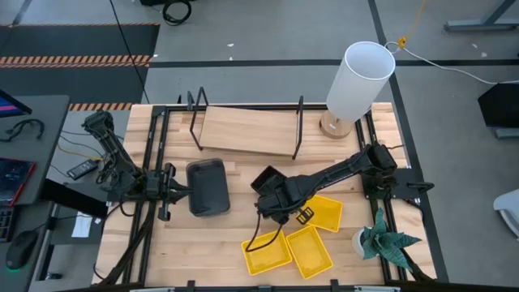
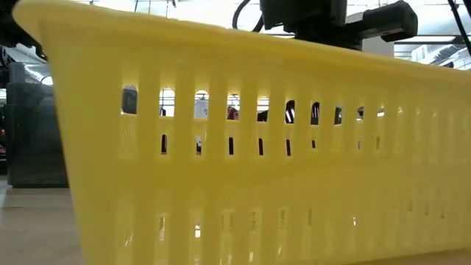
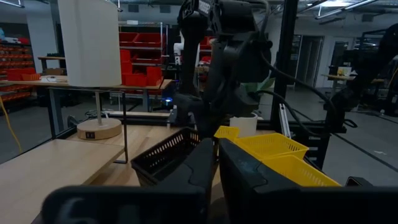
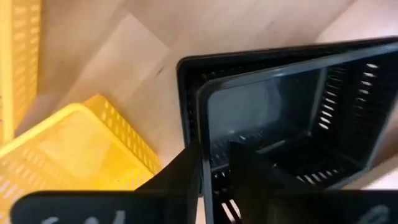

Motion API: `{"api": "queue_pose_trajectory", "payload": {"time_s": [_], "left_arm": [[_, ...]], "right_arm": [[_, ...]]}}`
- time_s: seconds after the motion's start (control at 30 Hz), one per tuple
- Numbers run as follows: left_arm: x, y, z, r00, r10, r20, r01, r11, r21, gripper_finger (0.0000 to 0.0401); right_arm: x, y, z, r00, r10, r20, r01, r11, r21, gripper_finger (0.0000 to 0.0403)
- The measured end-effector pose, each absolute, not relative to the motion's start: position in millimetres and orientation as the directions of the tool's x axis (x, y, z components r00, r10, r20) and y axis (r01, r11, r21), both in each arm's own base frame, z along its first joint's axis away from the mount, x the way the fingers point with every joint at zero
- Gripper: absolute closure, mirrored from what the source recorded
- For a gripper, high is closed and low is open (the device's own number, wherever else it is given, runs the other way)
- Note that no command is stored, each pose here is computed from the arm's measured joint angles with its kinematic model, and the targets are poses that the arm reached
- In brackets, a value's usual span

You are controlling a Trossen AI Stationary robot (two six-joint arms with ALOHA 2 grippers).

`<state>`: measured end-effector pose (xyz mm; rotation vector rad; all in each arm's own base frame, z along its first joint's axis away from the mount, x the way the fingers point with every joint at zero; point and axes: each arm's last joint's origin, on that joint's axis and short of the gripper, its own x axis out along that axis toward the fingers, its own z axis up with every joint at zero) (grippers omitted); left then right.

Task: Stack baskets on shelf by color
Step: Stack the top black basket on top of the bottom black stacked baskets

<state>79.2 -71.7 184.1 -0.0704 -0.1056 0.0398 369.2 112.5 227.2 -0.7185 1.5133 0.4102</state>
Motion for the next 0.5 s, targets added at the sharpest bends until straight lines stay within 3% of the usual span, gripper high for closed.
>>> {"api": "queue_pose_trajectory", "payload": {"time_s": [0.5], "left_arm": [[79.2, -71.7, 184.0, 0.994, 0.043, 0.104, -0.036, 0.997, -0.072, 0.0372]], "right_arm": [[371.1, 116.2, 232.4, 0.075, -0.136, -0.988, -0.512, 0.845, -0.156, 0.0264]]}}
